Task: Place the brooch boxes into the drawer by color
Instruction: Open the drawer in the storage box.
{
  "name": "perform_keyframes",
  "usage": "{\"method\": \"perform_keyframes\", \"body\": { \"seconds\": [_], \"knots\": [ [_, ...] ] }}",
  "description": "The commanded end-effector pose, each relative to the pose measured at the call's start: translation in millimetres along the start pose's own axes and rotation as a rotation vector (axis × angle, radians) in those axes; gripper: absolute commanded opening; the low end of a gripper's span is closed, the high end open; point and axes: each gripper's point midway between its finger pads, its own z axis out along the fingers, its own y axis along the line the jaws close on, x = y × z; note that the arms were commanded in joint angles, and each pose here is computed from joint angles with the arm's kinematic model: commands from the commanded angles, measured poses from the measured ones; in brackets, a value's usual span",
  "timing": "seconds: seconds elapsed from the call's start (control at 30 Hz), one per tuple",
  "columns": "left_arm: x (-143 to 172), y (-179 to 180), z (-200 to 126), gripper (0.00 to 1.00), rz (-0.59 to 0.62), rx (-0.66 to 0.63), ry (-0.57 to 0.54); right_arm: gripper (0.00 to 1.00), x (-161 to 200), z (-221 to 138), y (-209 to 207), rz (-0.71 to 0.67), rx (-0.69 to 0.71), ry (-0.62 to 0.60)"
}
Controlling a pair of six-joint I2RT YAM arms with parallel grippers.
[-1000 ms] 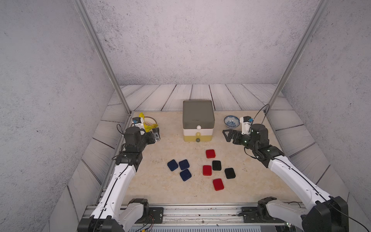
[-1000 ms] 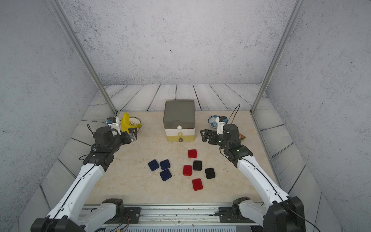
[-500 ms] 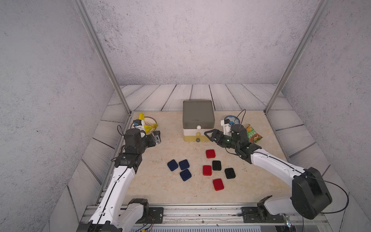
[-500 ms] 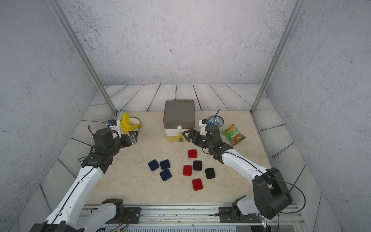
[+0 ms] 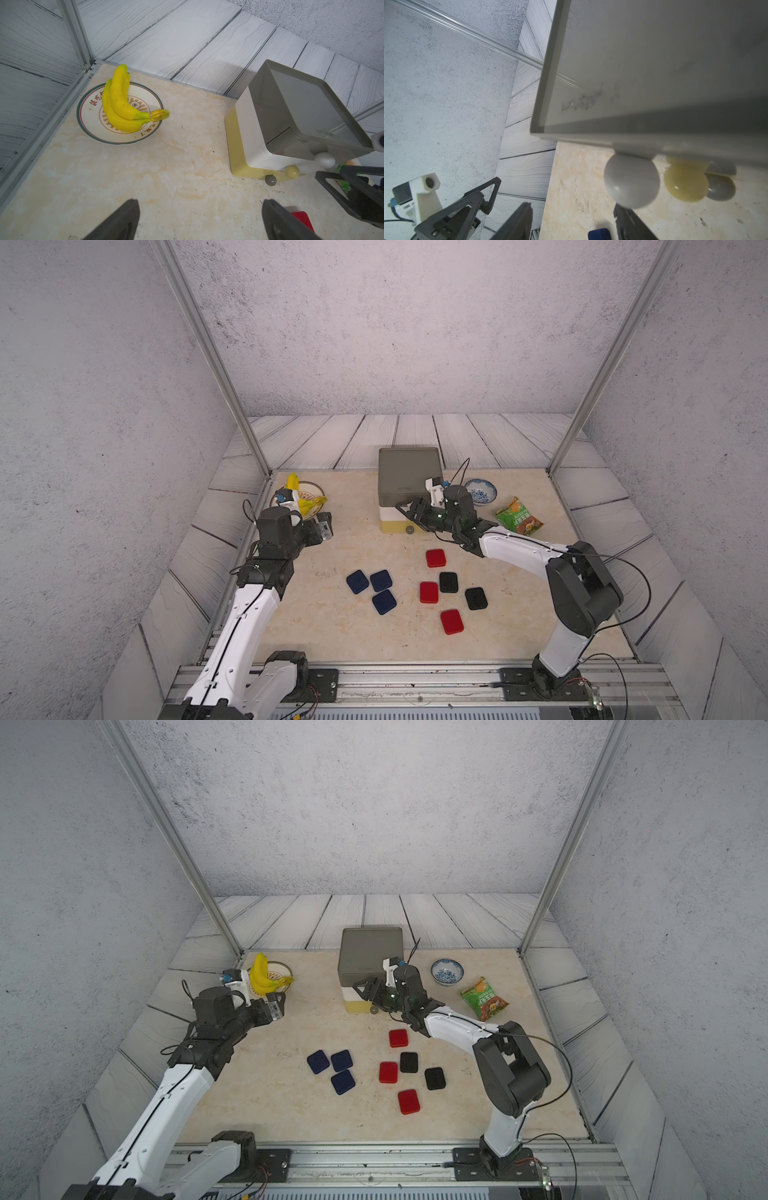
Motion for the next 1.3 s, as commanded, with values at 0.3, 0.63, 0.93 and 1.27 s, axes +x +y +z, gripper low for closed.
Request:
{"method": "perform_keyframes", "body": {
  "seconds": [0.3,0.63,0.93,1.27],
  "knots": [
    [4,0,2,0.98,-0.004,-0.002,0.017,0.6,-18,4,-11,-0.073,0.096,-0.077],
    [8,-1,4,0.98,-0.006,0.004,0.036,0.77,-1,-42,-22,-0.096,0.197,-0.079],
    [9,-1,5,0.98,-0.011,0.006,0.043,0.78,-7,-42,-19,-0.104,0.208,-0.099],
    [9,-1,5,0.98,-0.01,0.003,0.047,0.63,-22,-26,-21,-0.101,0.205,-0.144]
  ]
}}
